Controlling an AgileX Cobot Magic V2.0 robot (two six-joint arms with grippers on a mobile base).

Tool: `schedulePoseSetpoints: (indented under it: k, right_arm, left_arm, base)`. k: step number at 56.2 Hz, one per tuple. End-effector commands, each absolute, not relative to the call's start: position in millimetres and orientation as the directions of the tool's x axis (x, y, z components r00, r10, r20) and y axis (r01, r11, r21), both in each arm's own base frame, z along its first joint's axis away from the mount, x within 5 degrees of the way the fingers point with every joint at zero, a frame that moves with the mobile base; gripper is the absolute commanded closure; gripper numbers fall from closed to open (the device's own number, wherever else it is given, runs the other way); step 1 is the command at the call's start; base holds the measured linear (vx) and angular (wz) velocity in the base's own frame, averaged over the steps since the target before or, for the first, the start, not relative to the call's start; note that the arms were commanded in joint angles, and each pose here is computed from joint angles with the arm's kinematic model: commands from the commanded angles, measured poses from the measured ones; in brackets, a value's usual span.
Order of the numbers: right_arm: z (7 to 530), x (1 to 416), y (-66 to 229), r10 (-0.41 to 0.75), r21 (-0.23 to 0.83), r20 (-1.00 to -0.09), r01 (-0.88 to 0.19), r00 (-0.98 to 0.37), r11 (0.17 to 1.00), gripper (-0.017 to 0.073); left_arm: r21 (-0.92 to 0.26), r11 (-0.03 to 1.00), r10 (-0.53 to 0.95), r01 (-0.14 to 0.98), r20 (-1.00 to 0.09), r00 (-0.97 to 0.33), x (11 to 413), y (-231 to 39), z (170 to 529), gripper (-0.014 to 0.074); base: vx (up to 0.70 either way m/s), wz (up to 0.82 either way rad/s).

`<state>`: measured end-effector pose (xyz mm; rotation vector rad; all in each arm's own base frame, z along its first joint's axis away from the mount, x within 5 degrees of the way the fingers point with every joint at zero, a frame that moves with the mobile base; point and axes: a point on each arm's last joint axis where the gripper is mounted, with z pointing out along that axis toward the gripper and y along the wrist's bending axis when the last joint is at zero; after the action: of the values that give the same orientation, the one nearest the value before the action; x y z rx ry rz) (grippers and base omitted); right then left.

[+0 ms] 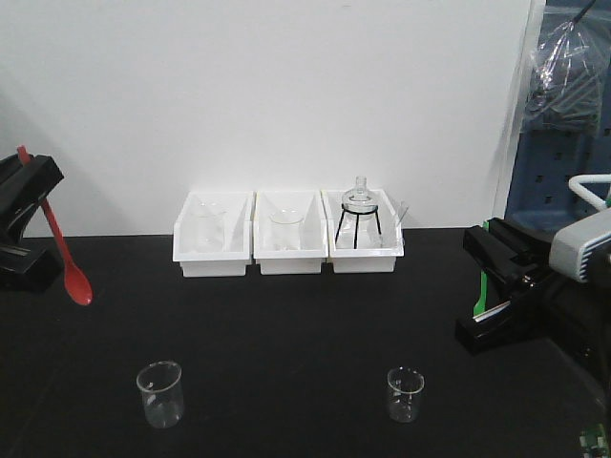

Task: Sort red and green spoons into left cabinet
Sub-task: 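Drive the base away from the bench holding both spoons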

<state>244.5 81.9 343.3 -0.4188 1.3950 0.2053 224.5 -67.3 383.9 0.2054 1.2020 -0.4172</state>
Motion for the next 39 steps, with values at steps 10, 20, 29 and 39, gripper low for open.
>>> schedulePoseSetpoints:
  k: [10, 20, 29, 39]
  right_arm:
    - [364.4, 238.9, 81.3, -0.056, -0.165, -0.958, -0.379, 0.282, 0.91, 0.0568]
    - [364.4, 238.9, 81.3, -0.056, -0.165, -0.958, -0.379, 0.282, 0.91, 0.0568]
    - [364.4, 238.9, 81.3, -0.056, -0.165, -0.958, -0.379, 0.282, 0.91, 0.0568]
    - [364.4, 238.9, 81.3, -0.056, -0.165, -0.958, -0.379, 0.282, 0.91, 0.0568]
  left_arm:
    - [-0.06, 0.895, -0.25, 0.441, -0.888, 0.386, 217.2, -67.1, 403.3, 0.06]
    - [-0.06, 0.895, -0.25, 0.441, -0.888, 0.386, 217.2, -67.1, 403.3, 0.06]
    - [-0.06, 0.895, -0.25, 0.441, -0.888, 0.386, 217.2, -67.1, 403.3, 0.06]
    - [-0.06, 0.895, -0.25, 0.441, -0.888, 0.386, 217.2, -67.1, 403.3, 0.06]
  base:
    - [-0.27, 0.17]
    - [-0.32, 0.19]
    - [-0.34, 0.16]
    - [-0.33, 0.12]
